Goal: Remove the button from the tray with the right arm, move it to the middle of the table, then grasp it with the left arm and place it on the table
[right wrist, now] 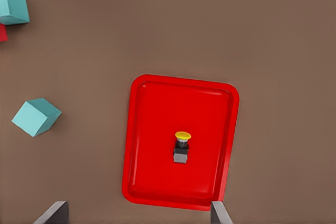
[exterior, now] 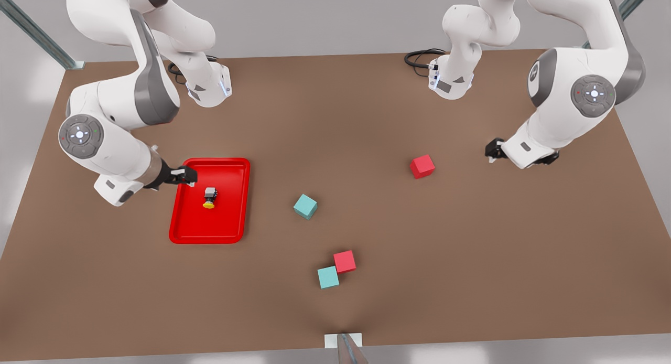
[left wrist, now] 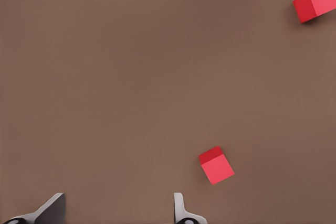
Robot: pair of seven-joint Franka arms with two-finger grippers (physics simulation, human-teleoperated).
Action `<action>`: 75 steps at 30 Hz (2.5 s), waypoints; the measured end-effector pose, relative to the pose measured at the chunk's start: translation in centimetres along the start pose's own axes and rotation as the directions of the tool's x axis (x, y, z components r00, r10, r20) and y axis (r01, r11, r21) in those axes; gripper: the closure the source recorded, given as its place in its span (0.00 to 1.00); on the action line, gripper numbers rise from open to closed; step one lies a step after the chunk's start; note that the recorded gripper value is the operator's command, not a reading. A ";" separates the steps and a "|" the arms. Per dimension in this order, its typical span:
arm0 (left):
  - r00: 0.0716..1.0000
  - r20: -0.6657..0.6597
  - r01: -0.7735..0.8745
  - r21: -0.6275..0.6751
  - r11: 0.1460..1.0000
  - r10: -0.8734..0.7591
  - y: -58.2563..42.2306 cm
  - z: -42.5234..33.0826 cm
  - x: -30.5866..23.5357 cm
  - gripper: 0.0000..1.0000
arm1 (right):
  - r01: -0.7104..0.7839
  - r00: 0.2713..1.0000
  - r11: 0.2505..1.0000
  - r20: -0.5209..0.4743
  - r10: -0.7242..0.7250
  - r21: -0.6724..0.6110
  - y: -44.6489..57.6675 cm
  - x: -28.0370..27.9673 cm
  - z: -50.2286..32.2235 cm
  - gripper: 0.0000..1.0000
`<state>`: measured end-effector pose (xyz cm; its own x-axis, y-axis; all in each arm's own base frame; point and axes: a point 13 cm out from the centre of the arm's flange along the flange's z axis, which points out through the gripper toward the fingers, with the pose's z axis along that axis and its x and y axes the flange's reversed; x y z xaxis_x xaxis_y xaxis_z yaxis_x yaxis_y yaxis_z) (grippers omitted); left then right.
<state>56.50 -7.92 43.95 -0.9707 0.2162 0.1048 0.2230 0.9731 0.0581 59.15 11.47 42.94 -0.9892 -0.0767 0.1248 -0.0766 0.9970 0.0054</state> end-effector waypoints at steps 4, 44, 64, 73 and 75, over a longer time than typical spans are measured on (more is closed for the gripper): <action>1.000 -0.021 -0.004 -0.007 1.000 0.004 -0.2 2.7 -1.7 0.00 | 0.000 1.000 1.000 -0.018 0.000 0.002 0.5 0.0 0.9 0.00; 0.999 0.000 -0.051 -0.022 0.998 0.052 -1.0 3.7 -4.2 0.00 | -0.186 0.980 0.982 -0.074 0.183 -0.025 -5.3 6.5 39.4 0.00; 0.998 -0.010 -0.063 -0.023 0.998 0.063 -1.4 4.2 -4.3 0.00 | -0.092 0.983 0.992 0.147 0.105 -0.092 1.4 -5.5 23.0 0.62; 1.000 -0.012 -0.027 -0.024 0.999 0.027 0.8 4.4 -4.2 0.00 | 0.104 0.994 0.982 0.053 -0.097 -0.159 28.9 -1.7 18.9 0.62; 1.000 -0.012 -0.004 -0.026 1.000 0.003 2.2 4.5 -4.1 0.00 | 0.086 0.996 0.984 0.034 -0.082 -0.157 33.4 -1.6 20.2 0.62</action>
<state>60.57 -6.34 39.22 -0.9688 0.2184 0.1167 0.2287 0.9699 0.0838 55.66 44.78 22.92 -0.9834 -0.1579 0.0898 -0.1408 0.9750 0.1721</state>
